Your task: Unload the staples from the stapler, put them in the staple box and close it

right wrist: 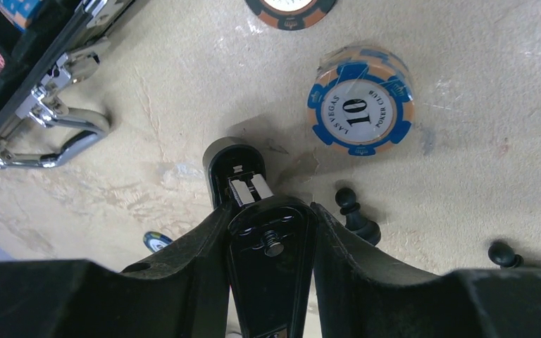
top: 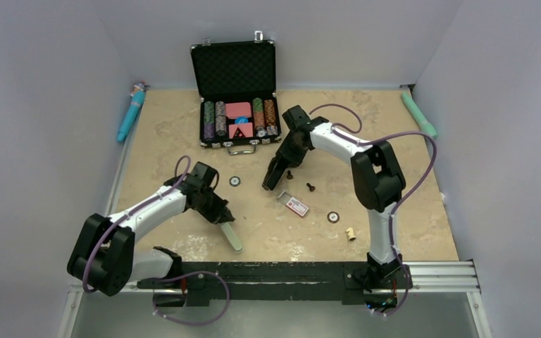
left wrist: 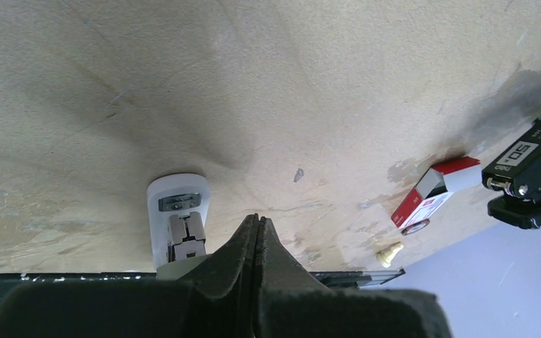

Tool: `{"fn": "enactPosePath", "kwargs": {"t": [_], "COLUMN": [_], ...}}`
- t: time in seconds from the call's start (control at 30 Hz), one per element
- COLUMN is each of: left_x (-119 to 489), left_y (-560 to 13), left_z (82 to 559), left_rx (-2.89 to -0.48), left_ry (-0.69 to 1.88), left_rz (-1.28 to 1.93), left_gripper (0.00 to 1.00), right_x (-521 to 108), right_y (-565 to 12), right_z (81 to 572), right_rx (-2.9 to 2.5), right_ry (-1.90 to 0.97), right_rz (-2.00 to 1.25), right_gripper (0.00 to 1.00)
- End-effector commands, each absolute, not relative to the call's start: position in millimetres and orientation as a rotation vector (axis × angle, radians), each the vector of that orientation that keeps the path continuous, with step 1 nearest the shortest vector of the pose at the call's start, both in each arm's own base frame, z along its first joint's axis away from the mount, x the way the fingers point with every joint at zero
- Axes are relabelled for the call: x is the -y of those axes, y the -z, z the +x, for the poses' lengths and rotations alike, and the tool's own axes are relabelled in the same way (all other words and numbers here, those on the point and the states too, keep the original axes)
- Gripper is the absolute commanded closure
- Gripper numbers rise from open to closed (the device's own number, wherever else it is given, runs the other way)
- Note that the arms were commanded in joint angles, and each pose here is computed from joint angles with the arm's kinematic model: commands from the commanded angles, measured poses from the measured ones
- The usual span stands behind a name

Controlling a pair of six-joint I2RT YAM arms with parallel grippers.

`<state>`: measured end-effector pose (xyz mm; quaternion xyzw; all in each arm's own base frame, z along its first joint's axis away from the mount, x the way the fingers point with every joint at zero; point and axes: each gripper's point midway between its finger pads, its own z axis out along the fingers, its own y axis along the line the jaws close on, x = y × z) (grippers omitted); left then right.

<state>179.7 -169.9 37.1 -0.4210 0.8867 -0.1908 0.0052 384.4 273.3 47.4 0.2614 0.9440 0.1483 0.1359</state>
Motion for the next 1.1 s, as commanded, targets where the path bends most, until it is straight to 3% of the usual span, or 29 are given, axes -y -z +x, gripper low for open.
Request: {"fn": "enactPosePath", "kwargs": {"t": [0.0,0.1,0.13,0.3,0.33,0.4,0.6,0.83,1.07], "left_x": [175.9,181.0,183.2,198.6,201.1,205.8,222.0,221.2,234.9], "left_y": [-60.4,-79.3,-88.3,-152.9,-165.8,-189.6,-237.0,-256.5,-298.1], "left_z": [195.9,210.3,215.9,241.8,244.3,247.4,254.3,265.7,259.9], "left_rx": [-2.748,-2.713,-2.694,-2.552,-2.523,-2.458,-2.281,-2.189,-1.998], "left_ry": [0.672,0.728,0.757,0.947,0.972,1.025,1.212,1.249,1.466], "left_rz": [-1.203,-1.094,-1.039,-0.64,-0.555,-0.416,-0.187,-0.149,0.044], "left_gripper": [1.0,1.0,0.93,0.33,0.23,0.12,0.08,0.16,0.2], "right_x": [-287.9,-297.7,-303.3,-335.0,-340.8,-347.7,-359.3,-363.2,-362.1], "right_y": [-82.5,-111.3,-119.2,-156.2,-164.0,-180.2,-247.8,-290.2,-311.5], "right_z": [378.3,371.4,365.0,336.1,328.6,317.7,304.3,275.6,253.8], "right_rx": [-2.723,-2.693,-2.7,-2.663,-2.648,-2.61,-2.394,-2.244,-2.152], "right_ry": [-0.523,-0.628,-0.694,-1.072,-1.15,-1.262,-1.47,-1.673,-1.786], "right_rz": [0.612,0.516,0.466,0.112,0.031,-0.089,-0.292,-0.457,-0.552], "right_gripper": [1.0,1.0,1.0,1.0,1.0,1.0,1.0,1.0,1.0]}}
